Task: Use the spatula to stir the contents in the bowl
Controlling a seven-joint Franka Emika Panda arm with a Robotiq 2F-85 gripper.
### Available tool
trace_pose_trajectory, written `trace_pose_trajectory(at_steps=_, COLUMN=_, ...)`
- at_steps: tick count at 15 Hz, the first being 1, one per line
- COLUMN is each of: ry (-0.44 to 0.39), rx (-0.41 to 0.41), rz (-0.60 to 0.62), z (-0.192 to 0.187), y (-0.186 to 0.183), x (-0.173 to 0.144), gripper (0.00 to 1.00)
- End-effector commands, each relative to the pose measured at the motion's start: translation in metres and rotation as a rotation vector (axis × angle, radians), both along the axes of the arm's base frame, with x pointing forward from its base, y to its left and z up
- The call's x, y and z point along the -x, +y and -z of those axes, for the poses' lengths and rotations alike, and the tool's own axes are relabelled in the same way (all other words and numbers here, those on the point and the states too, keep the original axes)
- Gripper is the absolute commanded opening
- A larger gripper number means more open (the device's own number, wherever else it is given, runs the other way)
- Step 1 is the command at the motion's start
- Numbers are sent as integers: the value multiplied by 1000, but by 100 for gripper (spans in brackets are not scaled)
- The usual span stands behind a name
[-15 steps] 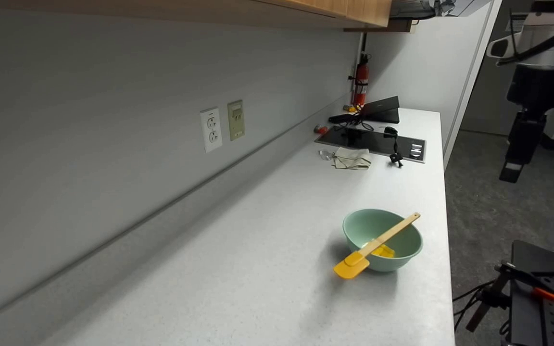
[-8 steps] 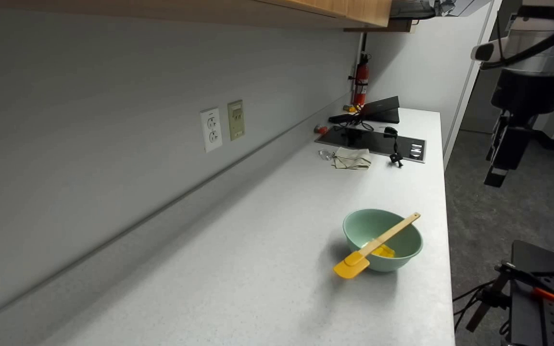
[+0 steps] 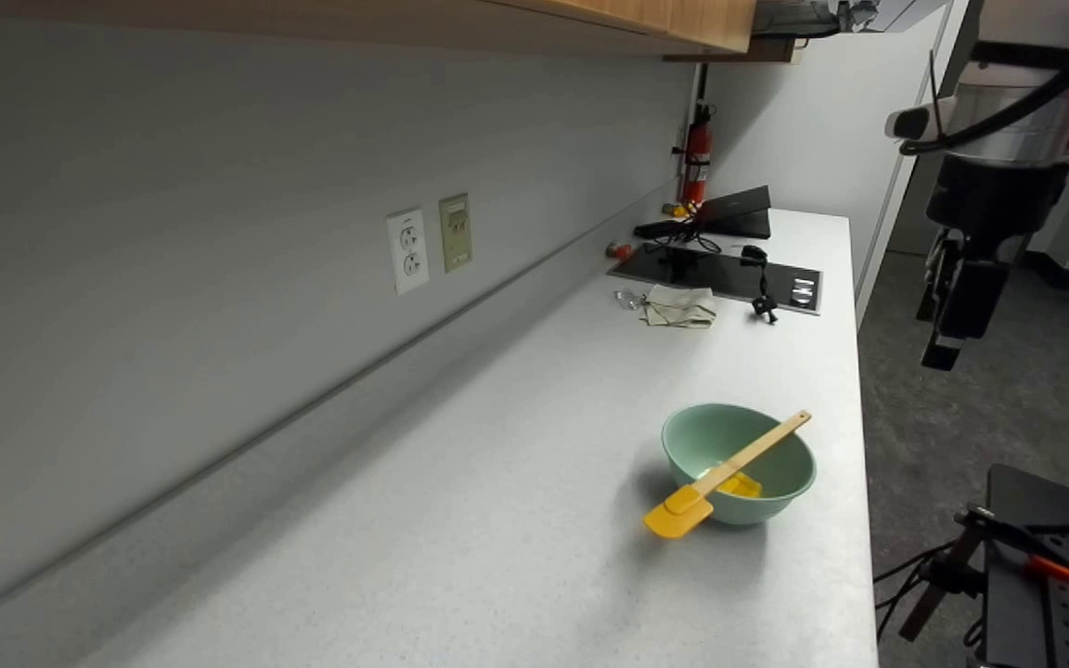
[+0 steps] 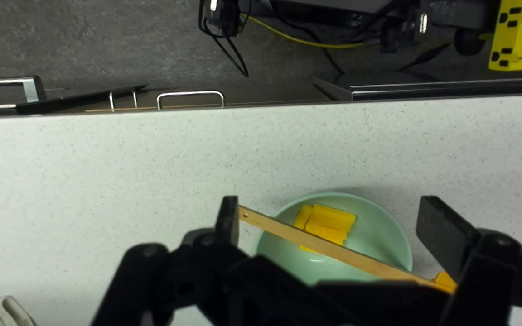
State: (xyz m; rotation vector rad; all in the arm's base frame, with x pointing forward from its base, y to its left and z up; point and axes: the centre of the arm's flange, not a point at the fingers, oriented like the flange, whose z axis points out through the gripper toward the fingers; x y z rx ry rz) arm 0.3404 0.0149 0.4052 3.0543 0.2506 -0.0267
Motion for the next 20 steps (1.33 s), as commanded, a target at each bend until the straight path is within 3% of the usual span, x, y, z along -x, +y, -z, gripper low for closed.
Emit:
trace_pose_trajectory(at_steps=1, ry=11, rx=-26, rz=-180, z=22, y=-26, x=-22, gripper=100)
trace_pose_trajectory(at_steps=3, ry=16, rx=-18, rz=-271, z=27, y=-33, x=-27, gripper=100)
trace_pose_trajectory(at_steps=5, ry=22, rx=-27, rz=-215, z=26, y=-29, x=-17, gripper=100)
trace_pose_trajectory(at_steps=10, ry=40, rx=-12, rz=-250, z=32, y=-26, x=-21, gripper=100)
trace_pose_trajectory(at_steps=15, ry=-2, rx=28, rz=-315, z=47, y=-9, x=-44, gripper=100)
trace_pose_trajectory(at_steps=20, ry=-35, rx=8, rz=-386, z=63, y=13, x=-67, gripper=100)
